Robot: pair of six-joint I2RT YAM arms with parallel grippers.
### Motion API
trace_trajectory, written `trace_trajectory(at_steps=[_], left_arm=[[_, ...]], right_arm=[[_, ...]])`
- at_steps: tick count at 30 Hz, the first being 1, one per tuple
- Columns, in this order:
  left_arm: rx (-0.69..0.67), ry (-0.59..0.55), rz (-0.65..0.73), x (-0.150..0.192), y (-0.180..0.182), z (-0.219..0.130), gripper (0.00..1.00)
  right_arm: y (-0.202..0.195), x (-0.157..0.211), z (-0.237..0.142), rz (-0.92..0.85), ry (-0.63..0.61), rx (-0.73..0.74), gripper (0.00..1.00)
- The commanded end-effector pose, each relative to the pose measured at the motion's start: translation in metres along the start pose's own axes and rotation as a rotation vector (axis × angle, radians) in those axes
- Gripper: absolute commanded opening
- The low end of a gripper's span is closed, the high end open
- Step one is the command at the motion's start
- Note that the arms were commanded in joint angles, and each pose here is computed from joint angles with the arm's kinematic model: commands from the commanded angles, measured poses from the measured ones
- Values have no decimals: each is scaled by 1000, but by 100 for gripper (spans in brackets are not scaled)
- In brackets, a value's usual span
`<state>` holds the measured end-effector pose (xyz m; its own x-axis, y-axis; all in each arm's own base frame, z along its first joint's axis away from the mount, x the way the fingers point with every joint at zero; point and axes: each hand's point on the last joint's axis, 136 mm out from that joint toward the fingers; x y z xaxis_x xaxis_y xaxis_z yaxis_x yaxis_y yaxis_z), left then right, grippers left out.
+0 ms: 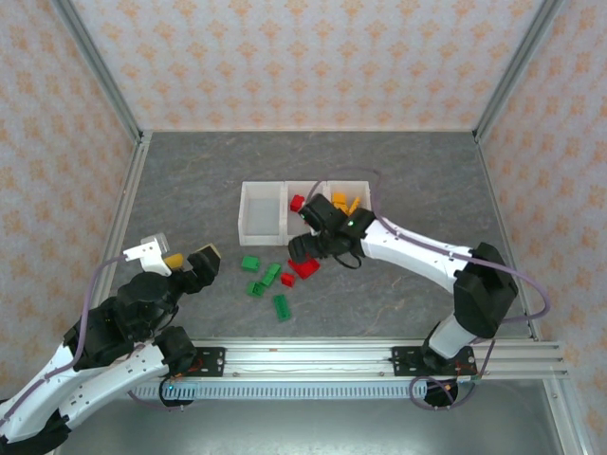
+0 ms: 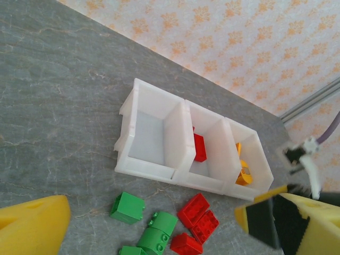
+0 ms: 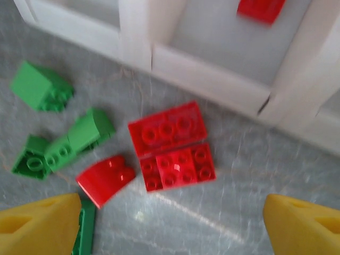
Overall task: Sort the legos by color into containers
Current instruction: Pick up the lego from the bottom-center of the table.
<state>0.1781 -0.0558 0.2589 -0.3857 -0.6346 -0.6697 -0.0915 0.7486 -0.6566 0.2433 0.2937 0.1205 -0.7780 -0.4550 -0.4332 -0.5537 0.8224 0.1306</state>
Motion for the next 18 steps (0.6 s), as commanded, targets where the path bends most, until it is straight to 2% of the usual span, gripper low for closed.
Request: trace_trajectory(at_steps=[1,5,11,18], left_arm=[[17,17,23,5,-6,5,99],[11,35,40,9,-8,8,99],[11,36,42,9,-8,8,99],[51,9,6,2,-8,-1,99]], right_arm=[[12,13,2,69,-12,-35,89],[23,27,14,118,-3,-26,90],[72,24,27,240,-35,-100,91],[110,20,48,359,-62,-36,85]])
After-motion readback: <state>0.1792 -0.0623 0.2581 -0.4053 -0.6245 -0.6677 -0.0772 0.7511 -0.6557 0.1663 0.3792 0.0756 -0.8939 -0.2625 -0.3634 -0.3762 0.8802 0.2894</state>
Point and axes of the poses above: each hand's point on the last joint's axis, 136 mm out from that joint toward the fingers, its own z axis out along the fingers, its own y axis along the line the jaws close on, x = y × z, and after that the axes turned 10 degrees about -z, right-handed
